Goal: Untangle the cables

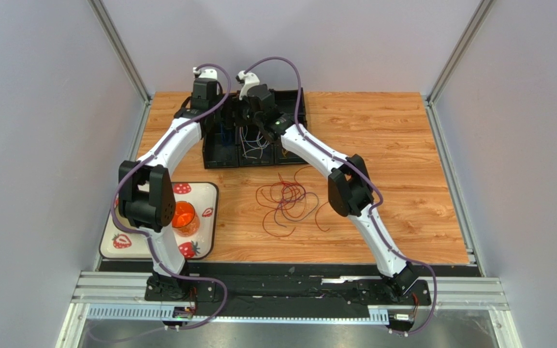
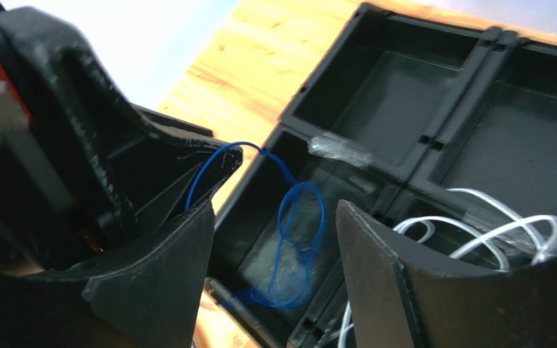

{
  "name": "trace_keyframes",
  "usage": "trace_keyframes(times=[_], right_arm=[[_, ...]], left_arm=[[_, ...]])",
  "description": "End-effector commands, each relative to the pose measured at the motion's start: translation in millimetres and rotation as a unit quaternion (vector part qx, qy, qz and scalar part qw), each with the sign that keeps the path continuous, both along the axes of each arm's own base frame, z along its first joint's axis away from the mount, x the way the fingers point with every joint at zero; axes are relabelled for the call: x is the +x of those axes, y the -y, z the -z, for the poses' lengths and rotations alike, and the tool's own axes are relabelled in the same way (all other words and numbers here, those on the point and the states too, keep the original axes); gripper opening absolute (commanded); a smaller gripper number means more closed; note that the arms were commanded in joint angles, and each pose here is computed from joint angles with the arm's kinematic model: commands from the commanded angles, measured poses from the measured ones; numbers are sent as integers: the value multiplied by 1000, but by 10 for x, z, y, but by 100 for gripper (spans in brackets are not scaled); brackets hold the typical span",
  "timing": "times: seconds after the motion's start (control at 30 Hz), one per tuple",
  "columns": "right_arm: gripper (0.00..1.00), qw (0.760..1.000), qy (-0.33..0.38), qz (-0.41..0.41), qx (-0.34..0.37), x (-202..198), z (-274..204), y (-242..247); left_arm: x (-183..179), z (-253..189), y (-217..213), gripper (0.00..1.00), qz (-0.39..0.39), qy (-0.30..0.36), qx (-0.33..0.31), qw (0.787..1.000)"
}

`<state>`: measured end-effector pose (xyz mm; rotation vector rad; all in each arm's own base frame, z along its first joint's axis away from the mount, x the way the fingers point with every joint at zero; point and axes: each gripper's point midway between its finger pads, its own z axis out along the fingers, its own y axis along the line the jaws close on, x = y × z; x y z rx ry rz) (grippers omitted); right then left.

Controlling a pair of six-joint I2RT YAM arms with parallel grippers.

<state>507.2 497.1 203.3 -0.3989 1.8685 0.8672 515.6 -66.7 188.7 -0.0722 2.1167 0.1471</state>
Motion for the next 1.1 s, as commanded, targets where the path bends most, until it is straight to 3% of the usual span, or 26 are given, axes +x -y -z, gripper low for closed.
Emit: trace_keyframes(times=[0.0,0.1,0.33,0.43,0.57,0.63,0.83,1.07], right_arm=[[68,996,60,-30,52,-165,-690,-188],[68,996,68,-25,48,-174,-770,-139],[66,997,65,20,24,-153,-847,76],[63,997,35,71,-18,-116,-669,282],[62,992,11,109,-57,-120,-461,491],[62,990,2,115,-78,-130,-333,546],[61,985,-16,116,-123,-197,-148,667],[58,982,-26,128,-139,-418,-205,936]], left_arm=[[111,-115,140,44,12,10,-31,999],[85,-149,132,50,11,12,-32,999],[-17,-240,31,53,-4,10,-20,1000],[-60,-37,113,54,19,-30,-25,999],[-179,441,-20,49,-36,-118,-7,992],[-206,490,-23,47,-41,-125,-10,991],[-249,304,-30,47,-44,-103,-22,993],[-371,-203,52,51,-16,-52,-58,997]])
